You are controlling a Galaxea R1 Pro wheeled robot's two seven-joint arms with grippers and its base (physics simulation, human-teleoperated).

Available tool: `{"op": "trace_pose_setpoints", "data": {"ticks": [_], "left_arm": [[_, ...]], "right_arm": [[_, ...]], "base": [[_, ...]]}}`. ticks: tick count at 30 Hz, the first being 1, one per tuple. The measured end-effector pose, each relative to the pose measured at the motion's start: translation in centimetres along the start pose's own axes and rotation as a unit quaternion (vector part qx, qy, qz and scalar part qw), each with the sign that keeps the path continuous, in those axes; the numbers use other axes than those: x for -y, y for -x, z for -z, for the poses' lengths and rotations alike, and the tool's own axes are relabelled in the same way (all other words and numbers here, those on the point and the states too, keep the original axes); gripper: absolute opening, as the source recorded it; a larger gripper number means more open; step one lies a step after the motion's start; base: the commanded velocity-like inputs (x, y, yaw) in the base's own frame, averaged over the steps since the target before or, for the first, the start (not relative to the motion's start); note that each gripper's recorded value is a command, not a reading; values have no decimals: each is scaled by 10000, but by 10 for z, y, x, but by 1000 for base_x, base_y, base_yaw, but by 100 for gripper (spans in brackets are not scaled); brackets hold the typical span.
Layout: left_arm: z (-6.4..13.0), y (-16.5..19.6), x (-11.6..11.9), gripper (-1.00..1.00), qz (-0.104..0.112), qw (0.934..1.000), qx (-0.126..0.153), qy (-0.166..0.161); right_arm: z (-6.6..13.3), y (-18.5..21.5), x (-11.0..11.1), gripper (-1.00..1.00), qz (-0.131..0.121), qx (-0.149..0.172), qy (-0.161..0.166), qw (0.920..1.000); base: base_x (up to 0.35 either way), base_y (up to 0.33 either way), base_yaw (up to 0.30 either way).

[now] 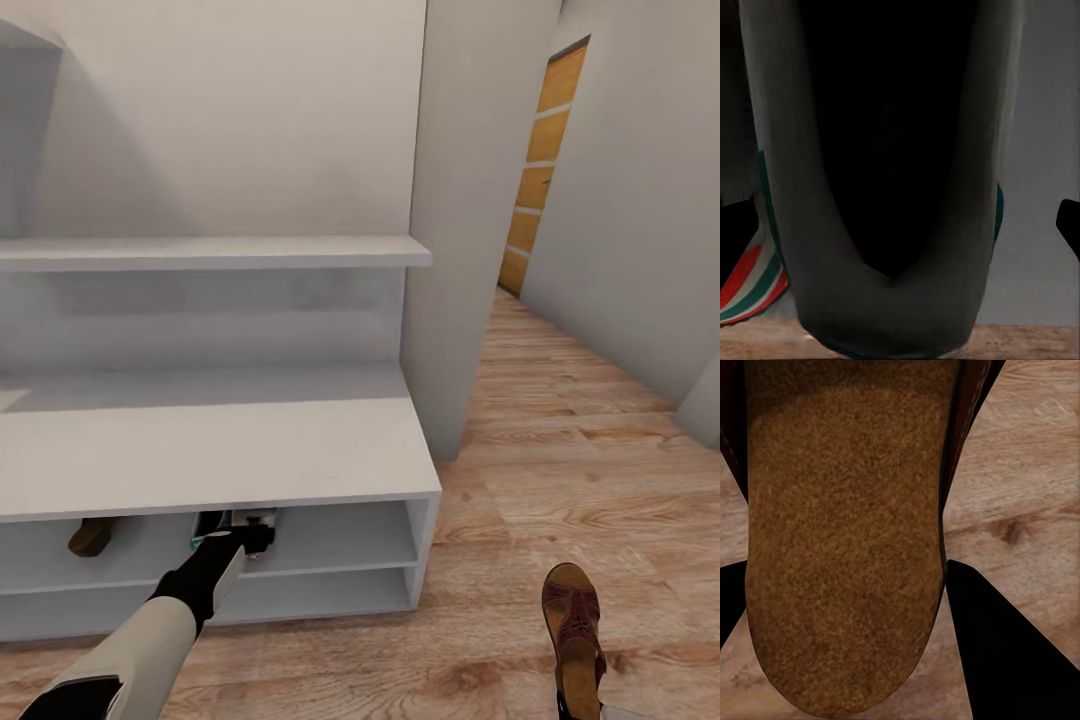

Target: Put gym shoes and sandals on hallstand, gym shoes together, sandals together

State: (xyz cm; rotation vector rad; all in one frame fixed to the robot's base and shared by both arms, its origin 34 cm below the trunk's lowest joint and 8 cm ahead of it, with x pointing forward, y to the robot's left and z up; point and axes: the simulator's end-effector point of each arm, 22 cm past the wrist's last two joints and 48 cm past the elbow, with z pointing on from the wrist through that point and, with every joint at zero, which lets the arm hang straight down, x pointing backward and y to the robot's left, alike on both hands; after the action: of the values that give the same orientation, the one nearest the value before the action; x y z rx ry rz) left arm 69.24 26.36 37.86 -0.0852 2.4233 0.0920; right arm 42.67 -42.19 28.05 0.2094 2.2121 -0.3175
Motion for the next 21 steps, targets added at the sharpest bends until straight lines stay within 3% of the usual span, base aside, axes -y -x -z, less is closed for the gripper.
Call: {"op": "trace_pose_setpoints", "data": {"ticks": [9, 21], "left_arm": [[-1, 0, -9, 100, -3, 10000, -3, 61], [-1, -2, -10, 100, -4, 10000, 4, 59]], "right_arm": [[0, 0, 0, -100, 0, 0, 0, 10000], [0, 0, 0, -100, 2, -4, 0, 10000]], "base": [[-14, 0, 0], [-299, 0, 0]]}}
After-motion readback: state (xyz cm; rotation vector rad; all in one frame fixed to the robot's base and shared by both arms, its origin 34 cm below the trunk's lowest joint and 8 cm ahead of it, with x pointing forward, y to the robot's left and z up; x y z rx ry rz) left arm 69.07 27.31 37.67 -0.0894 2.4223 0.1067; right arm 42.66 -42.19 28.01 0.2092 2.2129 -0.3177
